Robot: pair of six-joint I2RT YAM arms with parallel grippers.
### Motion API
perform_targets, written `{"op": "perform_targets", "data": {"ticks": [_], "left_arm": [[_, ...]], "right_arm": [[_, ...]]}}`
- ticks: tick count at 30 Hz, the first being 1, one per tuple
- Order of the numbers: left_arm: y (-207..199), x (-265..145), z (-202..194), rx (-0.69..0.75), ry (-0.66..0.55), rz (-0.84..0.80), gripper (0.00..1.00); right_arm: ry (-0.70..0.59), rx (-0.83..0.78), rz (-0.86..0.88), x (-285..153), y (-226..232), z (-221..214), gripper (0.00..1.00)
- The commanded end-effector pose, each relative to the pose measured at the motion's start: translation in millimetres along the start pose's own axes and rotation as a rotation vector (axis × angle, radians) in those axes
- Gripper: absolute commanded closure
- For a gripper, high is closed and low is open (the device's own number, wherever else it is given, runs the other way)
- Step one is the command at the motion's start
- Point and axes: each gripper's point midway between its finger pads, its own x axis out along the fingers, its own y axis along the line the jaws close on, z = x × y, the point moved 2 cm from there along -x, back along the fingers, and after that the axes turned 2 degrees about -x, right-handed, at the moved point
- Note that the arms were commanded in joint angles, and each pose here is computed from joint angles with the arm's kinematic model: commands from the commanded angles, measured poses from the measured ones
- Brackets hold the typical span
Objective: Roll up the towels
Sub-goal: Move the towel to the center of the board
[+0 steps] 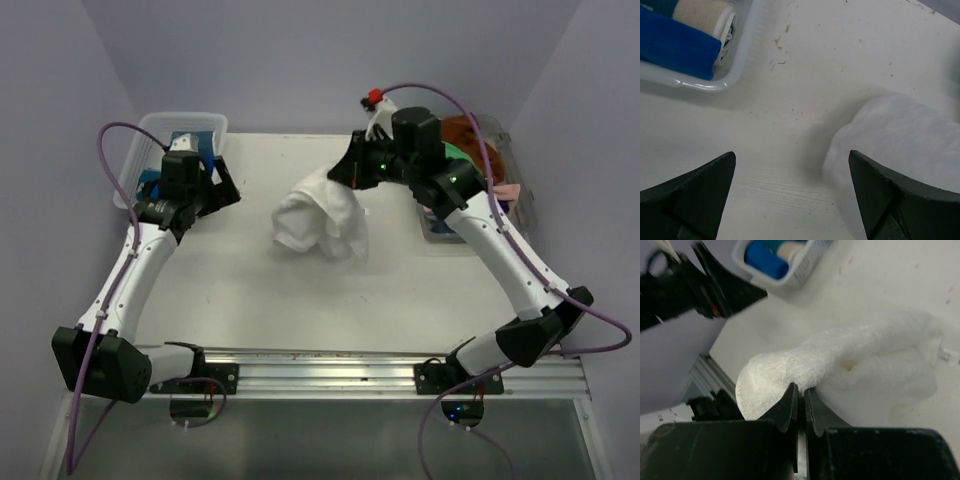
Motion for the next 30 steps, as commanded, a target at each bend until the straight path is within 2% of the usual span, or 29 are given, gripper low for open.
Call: {"op": "perform_targets", "data": {"ticks": [1,2,3,4,5,7,10,11,12,14,15,17,23,30], "left_arm": [[-6,-7,16,-0.058,-0.047,-0.018,0.02],[-7,-4,13,-0.057,-0.033,-0.026,0.02],[-8,-2,11,-0.057,-0.024,-0.035,0.02],[-11,-1,7,-0.054,-0.007,-0.058,0.03],[-11,5,1,-0.049,0.013,-0.062,0.04],[-9,13,-6,-0.043,0.04,-0.054,0.08],[-11,31,-27,-0.007,0.125,-0.021,0.12],[-21,36,-42,0.028,0.168,-0.021,0.13],[-26,39,-50,0.048,0.185,-0.023,0.13],[-46,43,-76,0.091,0.244,-0.052,0.13],[-50,44,-85,0.098,0.266,-0.064,0.14],[-55,50,-108,0.108,0.322,-0.084,0.15],[-50,59,-137,0.116,0.394,-0.107,0.18],[-51,61,-135,0.131,0.393,-0.112,0.17]], "right_arm": [[0.084,-0.028,0.047,7,0,-42,1.0],[0.11,-0.034,0.022,5,-7,-55,1.0],[0.163,-0.033,-0.011,4,-19,-78,0.93],[0.196,-0.045,-0.032,2,-26,-88,0.54],[0.263,-0.068,-0.077,-3,-38,-106,0.36],[0.285,-0.085,-0.264,-9,-73,-122,0.15],[0.278,-0.004,-0.4,-19,-116,-132,0.14],[0.228,0.087,-0.458,-25,-143,-124,0.16],[0.24,0.143,-0.493,-29,-160,-136,0.16],[0.187,0.248,-0.57,-44,-195,-133,0.25],[0.202,0.275,-0.607,-49,-207,-144,0.3],[0.218,0.311,-0.679,-61,-226,-156,0.32],[0.314,0.392,-0.744,-62,-247,-199,0.33],[0.319,0.421,-0.775,-40,-270,-206,0.34]]}}
